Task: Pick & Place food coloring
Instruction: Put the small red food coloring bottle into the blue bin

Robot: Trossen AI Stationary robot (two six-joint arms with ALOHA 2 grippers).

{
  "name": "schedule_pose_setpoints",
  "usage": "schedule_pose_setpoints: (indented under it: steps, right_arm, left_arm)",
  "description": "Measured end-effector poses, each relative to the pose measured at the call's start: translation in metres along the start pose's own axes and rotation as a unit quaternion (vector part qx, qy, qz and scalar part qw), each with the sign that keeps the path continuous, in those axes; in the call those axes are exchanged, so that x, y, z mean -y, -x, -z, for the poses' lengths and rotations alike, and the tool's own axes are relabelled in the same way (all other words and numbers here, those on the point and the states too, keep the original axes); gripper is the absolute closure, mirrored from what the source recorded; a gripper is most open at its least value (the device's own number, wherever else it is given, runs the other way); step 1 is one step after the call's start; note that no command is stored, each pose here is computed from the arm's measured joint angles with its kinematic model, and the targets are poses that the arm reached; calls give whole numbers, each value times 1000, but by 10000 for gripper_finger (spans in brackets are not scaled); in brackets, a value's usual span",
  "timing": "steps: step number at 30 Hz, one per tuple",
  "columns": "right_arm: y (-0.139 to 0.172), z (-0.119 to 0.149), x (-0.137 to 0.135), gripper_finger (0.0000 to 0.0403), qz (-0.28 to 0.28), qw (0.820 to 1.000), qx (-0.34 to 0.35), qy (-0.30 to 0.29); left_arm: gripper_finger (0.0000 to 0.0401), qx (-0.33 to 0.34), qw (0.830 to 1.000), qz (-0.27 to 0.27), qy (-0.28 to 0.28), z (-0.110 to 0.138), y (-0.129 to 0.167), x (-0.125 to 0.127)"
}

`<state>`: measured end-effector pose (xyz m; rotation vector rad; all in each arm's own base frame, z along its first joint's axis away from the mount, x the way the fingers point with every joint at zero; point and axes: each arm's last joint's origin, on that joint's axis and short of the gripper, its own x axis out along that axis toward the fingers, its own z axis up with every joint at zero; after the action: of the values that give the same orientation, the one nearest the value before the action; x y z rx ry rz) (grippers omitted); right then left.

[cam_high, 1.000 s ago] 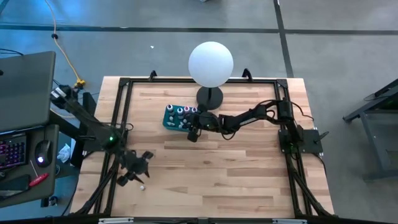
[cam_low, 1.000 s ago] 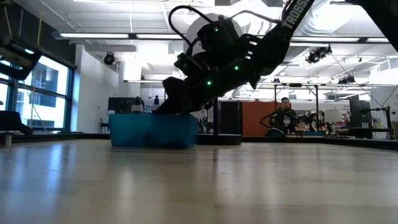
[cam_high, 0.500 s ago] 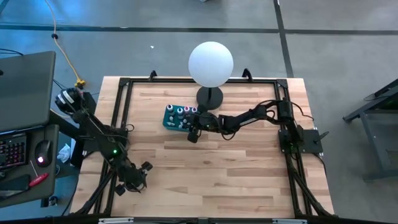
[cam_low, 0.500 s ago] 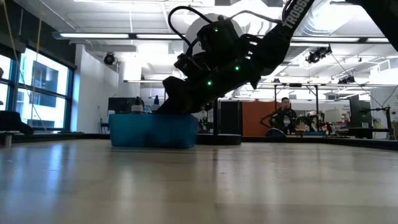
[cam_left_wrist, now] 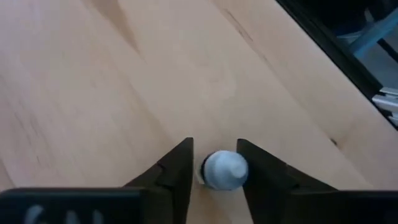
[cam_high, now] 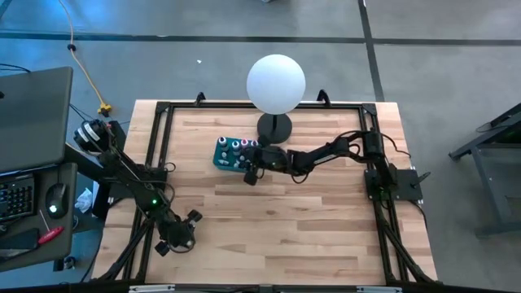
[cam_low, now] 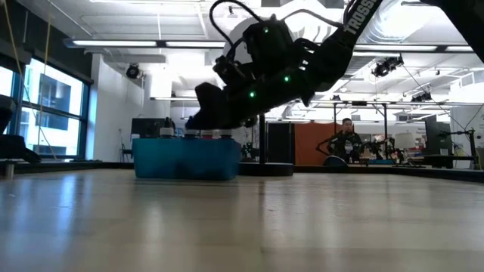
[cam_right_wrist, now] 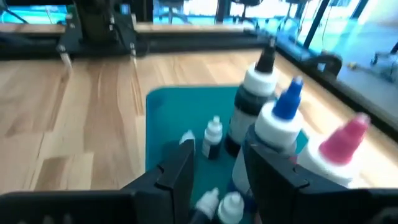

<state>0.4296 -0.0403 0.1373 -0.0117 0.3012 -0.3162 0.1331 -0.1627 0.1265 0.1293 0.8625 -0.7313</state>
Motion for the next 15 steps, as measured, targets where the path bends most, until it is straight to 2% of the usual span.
schedule_pose_setpoints:
  steps: [5, 8, 12, 15]
  right_arm:
    - [4, -13, -3, 269, -2, 999, 43, 25]
    - [15, -31, -8, 269, -8, 997, 57, 47]
    - [39, -59, -17, 269, -10, 996, 52, 68]
    - [65, -82, -21, 269, 12, 996, 35, 79]
  left_arm:
    - [337, 5, 1000, 1, 0, -1, 0, 0]
    - [348, 15, 1000, -24, 1, -2, 0, -1]
    - [346, 66, 990, -126, 5, -13, 5, -5]
    - [334, 110, 967, -230, -7, -25, 14, -8]
